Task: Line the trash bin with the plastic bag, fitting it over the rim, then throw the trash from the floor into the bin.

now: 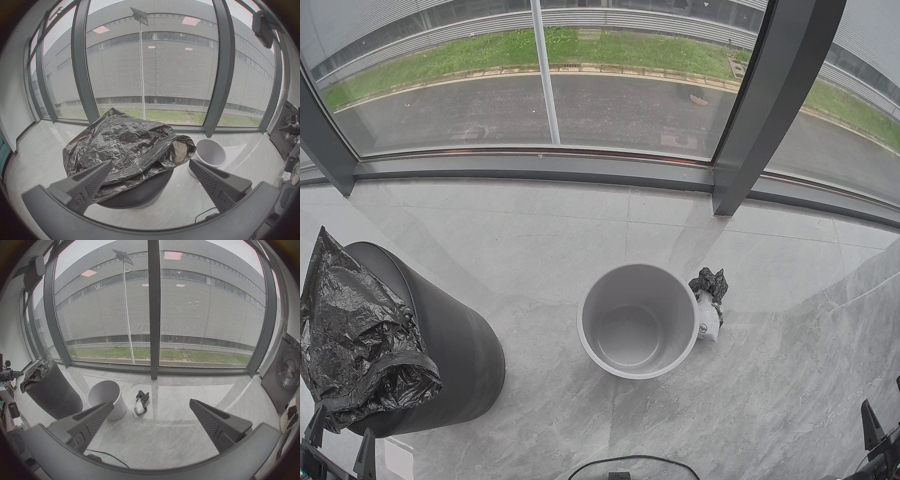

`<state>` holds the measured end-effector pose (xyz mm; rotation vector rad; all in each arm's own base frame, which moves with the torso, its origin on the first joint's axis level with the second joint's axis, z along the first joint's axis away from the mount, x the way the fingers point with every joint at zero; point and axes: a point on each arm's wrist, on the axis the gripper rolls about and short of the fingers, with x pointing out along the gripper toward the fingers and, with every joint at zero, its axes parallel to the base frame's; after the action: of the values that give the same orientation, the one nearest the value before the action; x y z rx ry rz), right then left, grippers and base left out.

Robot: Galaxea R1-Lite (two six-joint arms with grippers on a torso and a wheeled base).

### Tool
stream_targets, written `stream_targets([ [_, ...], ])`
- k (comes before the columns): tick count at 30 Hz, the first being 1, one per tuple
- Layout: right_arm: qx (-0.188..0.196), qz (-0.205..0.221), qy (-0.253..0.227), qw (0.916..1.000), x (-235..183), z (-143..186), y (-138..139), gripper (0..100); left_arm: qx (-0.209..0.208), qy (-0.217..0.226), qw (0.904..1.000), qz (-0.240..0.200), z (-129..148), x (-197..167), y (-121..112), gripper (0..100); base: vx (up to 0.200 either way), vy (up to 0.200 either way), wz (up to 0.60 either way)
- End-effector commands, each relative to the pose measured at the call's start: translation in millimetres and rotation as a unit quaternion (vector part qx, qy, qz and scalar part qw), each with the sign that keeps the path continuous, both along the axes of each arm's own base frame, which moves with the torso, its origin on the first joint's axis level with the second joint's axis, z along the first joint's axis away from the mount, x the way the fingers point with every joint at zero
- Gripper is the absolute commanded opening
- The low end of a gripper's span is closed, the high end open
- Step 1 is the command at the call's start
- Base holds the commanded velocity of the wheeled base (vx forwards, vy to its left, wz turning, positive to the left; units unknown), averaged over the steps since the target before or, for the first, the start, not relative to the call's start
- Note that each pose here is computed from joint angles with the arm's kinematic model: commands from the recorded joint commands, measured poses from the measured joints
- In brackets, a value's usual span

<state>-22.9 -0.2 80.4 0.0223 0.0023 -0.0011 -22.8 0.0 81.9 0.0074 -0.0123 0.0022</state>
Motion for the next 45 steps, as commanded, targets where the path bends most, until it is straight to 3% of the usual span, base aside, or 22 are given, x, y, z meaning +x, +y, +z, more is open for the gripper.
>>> stream_targets([
  [1, 0.000, 0.001, -0.001, 1.0000, -0.2, -4.3, 0.0, 100, -0.004, -0.002, 1.0000, 0.000, -4.9, 0.0, 0.0, 100, 0.000, 0.000, 0.00],
  [2, 0.000, 0.001, -0.001, 1.0000, -0.2, -4.3, 0.0, 100, -0.004, -0.002, 1.0000, 0.000, -4.9, 0.0, 0.0, 100, 0.000, 0.000, 0.00],
  [3, 0.035, 0.000, -0.071, 0.9969, -11.5, 43.1, -0.3, 100, -0.002, -0.005, 1.0000, -0.003, -4.3, 0.0, -0.1, 100, 0.000, 0.000, 0.00],
  [5, 0.061, 0.006, -0.085, 0.9945, -14.6, 68.7, -0.1, 100, -0.001, -0.005, 1.0000, -0.005, -4.3, 0.0, -0.3, 100, 0.000, 0.000, 0.00],
  [6, 0.110, 0.012, -0.089, 0.9899, -14.9, 110.5, -0.1, 100, 0.007, -0.008, 0.9999, -0.012, -3.6, 0.0, -0.6, 100, 0.000, 0.000, 0.00],
  [7, 0.118, 0.015, -0.084, 0.9893, -14.0, 125.8, 0.1, 100, 0.001, -0.024, 0.9996, -0.017, 3.1, -1.7, -0.8, 100, 0.000, 0.000, 0.00],
  [9, 0.100, 0.026, -0.069, 0.9923, -9.3, 132.9, 0.8, 100, -0.043, -0.079, 0.9953, -0.036, 51.6, -11.3, -0.5, 100, 0.000, 0.000, 0.00],
  [10, 0.100, 0.026, -0.069, 0.9923, -9.3, 132.9, 0.8, 100, -0.043, -0.079, 0.9953, -0.036, 51.6, -11.3, -0.5, 100, 0.000, 0.000, 0.00],
  [11, 0.083, 0.049, -0.052, 0.9940, -4.9, 126.6, 1.7, 100, -0.080, -0.093, 0.9906, -0.061, 109.6, -13.1, 0.4, 100, 0.000, 0.000, 0.00],
  [12, 0.082, 0.057, -0.044, 0.9940, -3.3, 123.0, 1.9, 100, -0.071, -0.091, 0.9911, -0.067, 122.4, -11.4, 0.6, 100, 0.000, 0.000, 0.00],
  [15, 0.081, 0.079, -0.031, 0.9931, 2.2, 109.9, 2.3, 100, 0.033, -0.044, 0.9957, -0.074, 142.9, 12.3, -1.0, 100, 0.000, 0.000, 0.00],
  [18, 0.073, 0.094, -0.026, 0.9926, 7.4, 101.6, 2.6, 100, 0.144, 0.010, 0.9856, -0.087, 142.8, 41.0, -3.6, 100, 0.000, 0.000, 0.00],
  [21, 0.050, 0.102, -0.024, 0.9932, 8.3, 99.0, 3.1, 100, 0.178, 0.043, 0.9769, -0.110, 144.5, 63.3, -6.2, 100, 0.000, 0.000, 0.00],
  [25, 0.044, 0.103, -0.013, 0.9936, 10.0, 94.8, 3.2, 100, 0.247, 0.073, 0.9527, -0.162, 147.0, 92.4, -13.4, 100, 0.000, 0.000, 0.00],
  [28, 0.044, 0.103, -0.004, 0.9937, 11.8, 89.0, 3.3, 100, 0.331, 0.089, 0.9213, -0.185, 139.2, 105.1, -17.3, 100, 0.000, 0.000, 0.00],
  [29, 0.044, 0.103, -0.003, 0.9937, 11.9, 88.6, 3.3, 100, 0.334, 0.090, 0.9198, -0.185, 138.7, 105.5, -17.3, 100, 0.000, 0.000, 0.00],
  [30, 0.044, 0.103, 0.001, 0.9937, 12.4, 86.0, 3.3, 100, 0.395, 0.090, 0.8944, -0.191, 132.9, 106.7, -17.4, 100, 0.000, 0.000, 0.00],
  [33, 0.044, 0.104, 0.007, 0.9936, 13.3, 83.4, 3.3, 100, 0.475, 0.096, 0.8562, -0.180, 126.9, 108.8, -16.6, 100, 0.000, 0.000, 0.00],
  [34, 0.044, 0.103, 0.010, 0.9936, 13.5, 80.8, 3.3, 100, 0.508, 0.103, 0.8379, -0.173, 123.7, 109.4, -16.1, 100, 0.000, 0.000, 0.00],
  [35, 0.044, 0.103, 0.010, 0.9936, 13.2, 79.9, 3.3, 100, 0.520, 0.104, 0.8306, -0.171, 122.4, 109.4, -15.9, 100, 0.000, 0.000, 0.00],
  [37, 0.044, 0.103, 0.009, 0.9936, 12.3, 77.0, 3.2, 100, 0.535, 0.105, 0.8208, -0.169, 120.6, 109.4, -15.8, 100, 0.000, 0.000, 0.00],
  [45, 0.045, 0.104, 0.018, 0.9934, 12.4, 69.0, 3.3, 100, 0.538, 0.100, 0.8220, -0.158, 113.3, 108.1, -15.3, 100, 0.000, 0.000, 0.00],
])
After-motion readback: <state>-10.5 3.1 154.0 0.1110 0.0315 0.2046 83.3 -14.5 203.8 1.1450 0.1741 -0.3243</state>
